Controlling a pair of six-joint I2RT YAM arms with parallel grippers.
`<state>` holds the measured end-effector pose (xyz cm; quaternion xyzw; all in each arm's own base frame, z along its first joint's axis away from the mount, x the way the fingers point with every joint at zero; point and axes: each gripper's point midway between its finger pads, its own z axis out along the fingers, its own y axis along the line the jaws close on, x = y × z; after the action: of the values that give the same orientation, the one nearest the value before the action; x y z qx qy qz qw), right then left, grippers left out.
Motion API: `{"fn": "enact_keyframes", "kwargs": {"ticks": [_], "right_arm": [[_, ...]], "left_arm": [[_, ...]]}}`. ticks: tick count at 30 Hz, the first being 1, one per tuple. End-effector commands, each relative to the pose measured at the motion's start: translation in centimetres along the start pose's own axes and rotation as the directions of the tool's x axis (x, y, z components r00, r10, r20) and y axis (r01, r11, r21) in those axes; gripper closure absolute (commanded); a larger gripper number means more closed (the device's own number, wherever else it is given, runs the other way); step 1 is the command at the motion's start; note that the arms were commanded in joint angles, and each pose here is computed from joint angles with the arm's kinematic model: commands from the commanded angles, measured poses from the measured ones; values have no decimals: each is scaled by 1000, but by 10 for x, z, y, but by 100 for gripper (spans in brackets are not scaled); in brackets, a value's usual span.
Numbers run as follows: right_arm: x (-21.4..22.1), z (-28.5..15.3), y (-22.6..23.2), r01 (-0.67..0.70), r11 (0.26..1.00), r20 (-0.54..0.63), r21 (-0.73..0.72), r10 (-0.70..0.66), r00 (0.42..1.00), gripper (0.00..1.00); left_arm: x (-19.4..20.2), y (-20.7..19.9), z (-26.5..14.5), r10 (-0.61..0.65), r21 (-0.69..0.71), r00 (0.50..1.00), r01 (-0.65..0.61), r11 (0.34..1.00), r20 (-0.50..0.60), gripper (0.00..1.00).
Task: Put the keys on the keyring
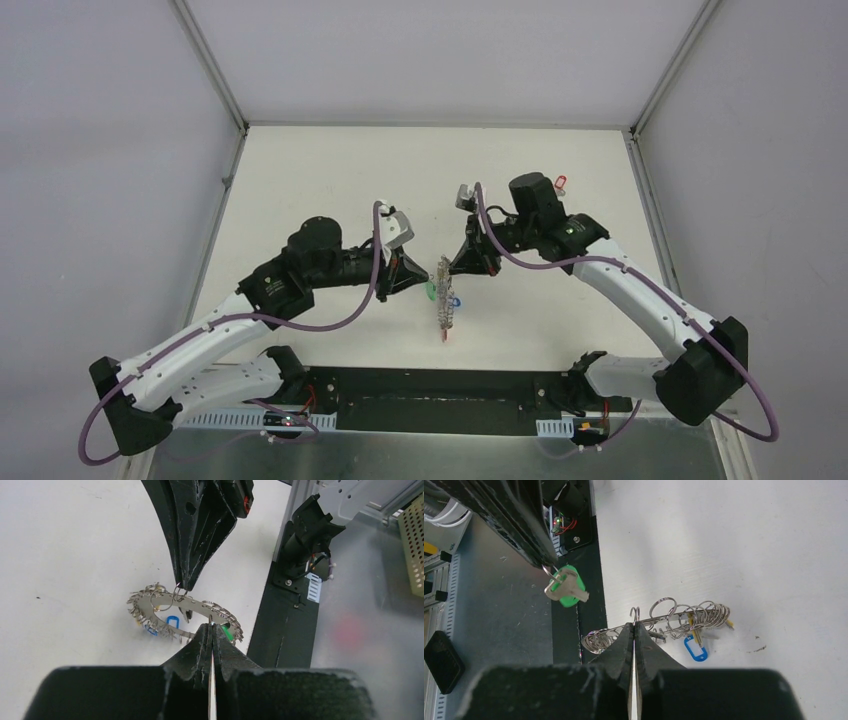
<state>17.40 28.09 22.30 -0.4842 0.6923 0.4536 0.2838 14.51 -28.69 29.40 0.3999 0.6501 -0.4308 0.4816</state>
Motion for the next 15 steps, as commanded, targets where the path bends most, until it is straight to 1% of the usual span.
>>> {"fn": "enact_keyframes", "kwargs": {"ticks": [1,5,9,15], "right_arm": [[-26,2,22,163,984,94,-72,-156,983,100],[-24,5,27,188,980,101,-69,-181,978,100],[-21,5,27,165,985,95,-54,-159,983,100],[-17,6,31,149,987,99,-67,-142,985,100]], "left_arm": [[-17,-9,5,-114,34,993,113,993,39,100],[-13,-9,12,-172,42,985,171,984,10,100],[-7,-9,15,-204,35,979,204,978,-5,100],[0,-7,17,-257,10,966,257,966,-16,100]]}}
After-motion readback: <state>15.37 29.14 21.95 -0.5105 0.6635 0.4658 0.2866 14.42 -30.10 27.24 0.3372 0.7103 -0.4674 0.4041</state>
